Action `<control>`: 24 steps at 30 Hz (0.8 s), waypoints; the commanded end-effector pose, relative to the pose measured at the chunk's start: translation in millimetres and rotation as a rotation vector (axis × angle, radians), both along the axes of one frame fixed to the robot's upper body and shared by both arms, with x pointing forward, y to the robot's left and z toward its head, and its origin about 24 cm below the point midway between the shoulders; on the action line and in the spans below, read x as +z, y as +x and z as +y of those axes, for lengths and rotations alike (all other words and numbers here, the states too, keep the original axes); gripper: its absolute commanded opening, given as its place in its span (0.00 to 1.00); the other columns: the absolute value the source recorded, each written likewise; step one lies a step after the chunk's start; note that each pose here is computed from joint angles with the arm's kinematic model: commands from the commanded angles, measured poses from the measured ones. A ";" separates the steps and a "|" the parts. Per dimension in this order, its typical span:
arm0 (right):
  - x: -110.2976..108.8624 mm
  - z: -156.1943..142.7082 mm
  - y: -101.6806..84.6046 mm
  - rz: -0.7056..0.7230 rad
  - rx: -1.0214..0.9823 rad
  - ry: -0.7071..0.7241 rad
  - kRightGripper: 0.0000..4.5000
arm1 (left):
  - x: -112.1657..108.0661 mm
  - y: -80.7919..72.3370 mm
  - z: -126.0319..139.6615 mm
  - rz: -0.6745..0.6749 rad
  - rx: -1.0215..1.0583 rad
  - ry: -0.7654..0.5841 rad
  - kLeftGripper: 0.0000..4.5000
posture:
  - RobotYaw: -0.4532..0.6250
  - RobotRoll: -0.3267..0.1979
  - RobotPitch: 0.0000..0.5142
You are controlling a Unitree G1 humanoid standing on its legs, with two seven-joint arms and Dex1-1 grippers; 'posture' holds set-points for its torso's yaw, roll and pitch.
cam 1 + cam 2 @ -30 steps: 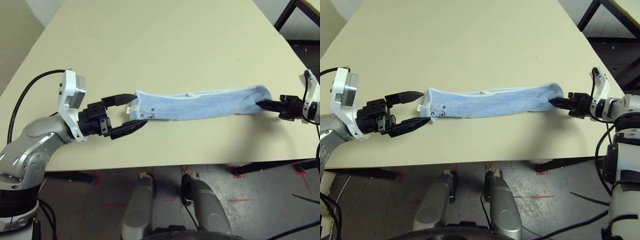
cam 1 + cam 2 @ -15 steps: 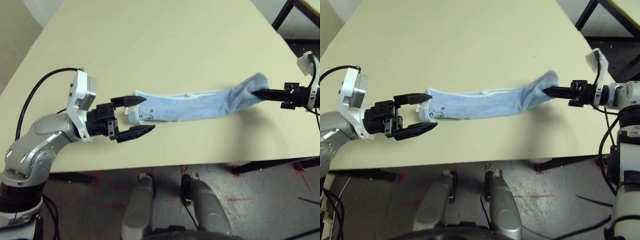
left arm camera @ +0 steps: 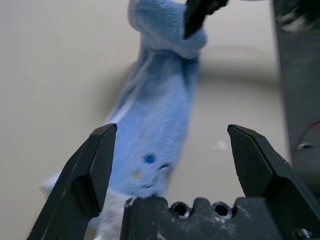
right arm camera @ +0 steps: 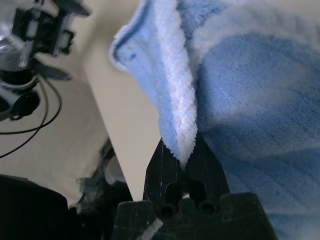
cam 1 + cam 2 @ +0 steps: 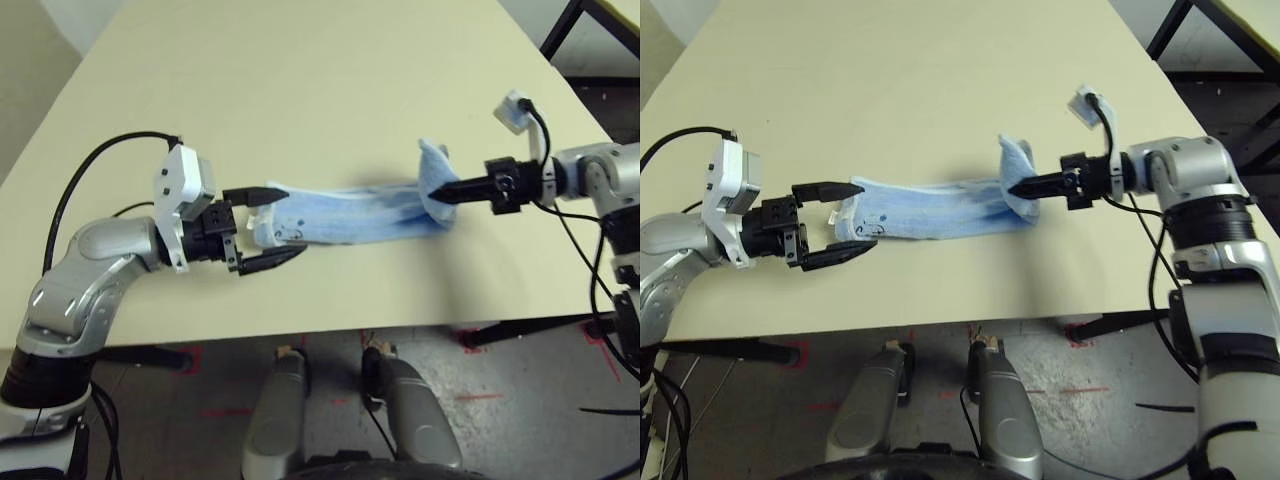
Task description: Fold the towel and set it aside.
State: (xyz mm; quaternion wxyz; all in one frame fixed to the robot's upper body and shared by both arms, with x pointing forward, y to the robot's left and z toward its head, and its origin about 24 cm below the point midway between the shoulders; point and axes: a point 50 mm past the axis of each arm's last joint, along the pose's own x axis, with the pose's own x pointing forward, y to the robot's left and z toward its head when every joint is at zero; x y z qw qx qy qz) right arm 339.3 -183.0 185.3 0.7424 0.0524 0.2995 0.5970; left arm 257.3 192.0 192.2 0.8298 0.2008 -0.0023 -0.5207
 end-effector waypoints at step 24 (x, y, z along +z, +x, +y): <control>40.4 -22.4 14.1 -0.238 0.005 0.127 0.99 | 0.3 8.9 -9.8 -0.028 -0.004 -0.003 1.00 | 0.59 0.62 0.30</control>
